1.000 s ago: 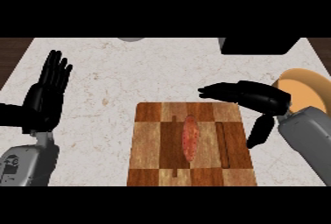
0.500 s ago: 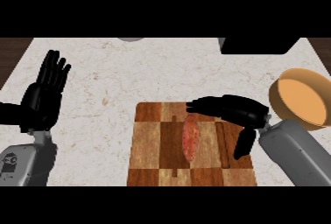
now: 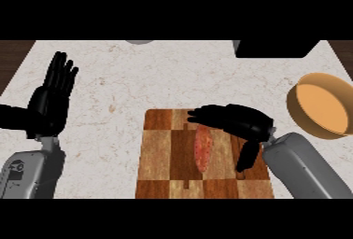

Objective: Pick the sweet potato from the cutting board and place it in the pot

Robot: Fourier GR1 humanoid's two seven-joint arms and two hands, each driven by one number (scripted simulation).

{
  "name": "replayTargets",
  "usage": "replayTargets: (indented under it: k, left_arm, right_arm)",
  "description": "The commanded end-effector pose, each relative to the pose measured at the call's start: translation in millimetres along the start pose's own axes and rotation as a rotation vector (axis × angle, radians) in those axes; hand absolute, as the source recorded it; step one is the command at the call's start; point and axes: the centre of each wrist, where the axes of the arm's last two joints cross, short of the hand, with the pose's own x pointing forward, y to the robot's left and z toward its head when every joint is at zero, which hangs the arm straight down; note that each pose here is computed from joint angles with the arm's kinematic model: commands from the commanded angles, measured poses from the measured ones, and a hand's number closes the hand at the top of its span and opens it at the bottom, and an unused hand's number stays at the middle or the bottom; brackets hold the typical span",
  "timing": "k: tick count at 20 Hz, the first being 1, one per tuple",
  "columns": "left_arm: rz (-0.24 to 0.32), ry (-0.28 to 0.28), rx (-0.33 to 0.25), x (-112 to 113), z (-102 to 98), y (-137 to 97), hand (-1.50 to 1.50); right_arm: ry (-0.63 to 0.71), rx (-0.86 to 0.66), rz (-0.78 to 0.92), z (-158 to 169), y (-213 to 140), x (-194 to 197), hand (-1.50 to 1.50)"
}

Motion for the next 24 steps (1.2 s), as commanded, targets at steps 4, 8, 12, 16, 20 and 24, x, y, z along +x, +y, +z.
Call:
replayTargets:
  k: [4, 8, 12, 16, 20, 24]
  left_arm:
    - [0.001, -0.019, -0.014, -7.0, 1.2, 0.8, 0.00]
    - [-0.013, -0.013, 0.002, 11.0, -3.0, 10.1, 0.00]
    - [-0.008, 0.006, -0.002, 8.5, 4.8, 4.5, 0.00]
    - [0.025, 0.000, -0.002, 10.6, 6.6, -2.4, 0.00]
    - [-0.009, 0.000, -0.012, 9.9, 2.4, 6.7, 0.00]
    - [0.018, -0.003, -0.005, 12.8, 11.8, 1.8, 0.00]
  right_arm:
    - [0.069, -0.001, 0.034, -9.8, 19.4, -24.7, -1.50]
    - [0.052, 0.014, 0.014, -35.5, 36.9, -11.8, -1.50]
    - [0.028, 0.007, 0.031, -46.5, 52.4, -6.9, -1.50]
    - [0.019, 0.021, 0.013, -58.5, 64.4, -25.8, -1.50]
    - [-0.064, 0.079, 0.040, -62.3, 72.8, -14.9, 1.50]
    - [-0.160, 0.018, 0.104, -57.8, 75.3, -8.5, 1.50]
